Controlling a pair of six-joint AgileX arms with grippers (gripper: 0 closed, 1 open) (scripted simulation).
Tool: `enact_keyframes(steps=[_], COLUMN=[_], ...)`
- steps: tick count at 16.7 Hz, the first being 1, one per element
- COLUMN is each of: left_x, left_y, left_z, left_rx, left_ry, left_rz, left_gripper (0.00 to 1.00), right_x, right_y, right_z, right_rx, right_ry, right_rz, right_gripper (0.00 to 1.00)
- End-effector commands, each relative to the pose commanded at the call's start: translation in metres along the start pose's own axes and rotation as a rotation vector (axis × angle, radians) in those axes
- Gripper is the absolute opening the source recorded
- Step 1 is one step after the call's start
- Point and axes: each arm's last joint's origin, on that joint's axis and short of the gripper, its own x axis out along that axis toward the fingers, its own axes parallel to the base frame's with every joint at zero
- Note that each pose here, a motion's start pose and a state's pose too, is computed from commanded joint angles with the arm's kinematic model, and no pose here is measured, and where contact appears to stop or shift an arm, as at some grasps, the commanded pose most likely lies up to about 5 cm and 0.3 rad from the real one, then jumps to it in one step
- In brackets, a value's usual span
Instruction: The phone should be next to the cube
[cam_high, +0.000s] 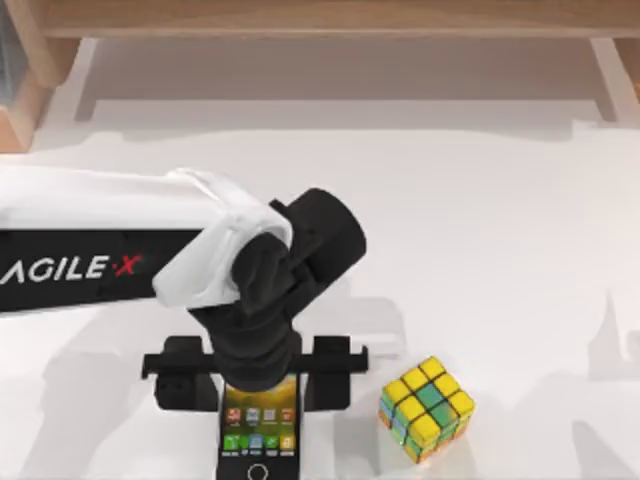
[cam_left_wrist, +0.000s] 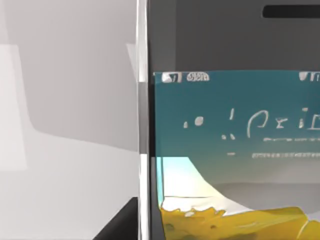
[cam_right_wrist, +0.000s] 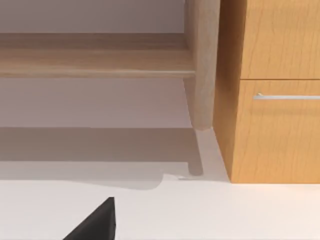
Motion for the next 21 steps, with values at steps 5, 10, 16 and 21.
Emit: enact_keyframes(steps=[5, 10, 16, 21], left_x=[0.0000, 0.0000, 0.0000, 0.0000], left_y=[0.0000, 0.0000, 0.0000, 0.0000], left_z=[0.0000, 0.0000, 0.0000, 0.0000], left_rx=[0.000, 0.000, 0.000, 0.000], left_ry=[0.000, 0.000, 0.000, 0.000], left_rz=[0.000, 0.000, 0.000, 0.000], left_gripper=[0.23, 0.60, 1.00, 1.00], right_x=[0.0000, 0.0000, 0.0000, 0.0000], right_y=[0.0000, 0.0000, 0.0000, 0.0000], right_z=[0.0000, 0.0000, 0.0000, 0.0000], right_rx=[0.000, 0.000, 0.000, 0.000], right_ry=[0.000, 0.000, 0.000, 0.000], right_rz=[0.000, 0.000, 0.000, 0.000], right_gripper=[1.00, 1.00, 1.00, 1.00])
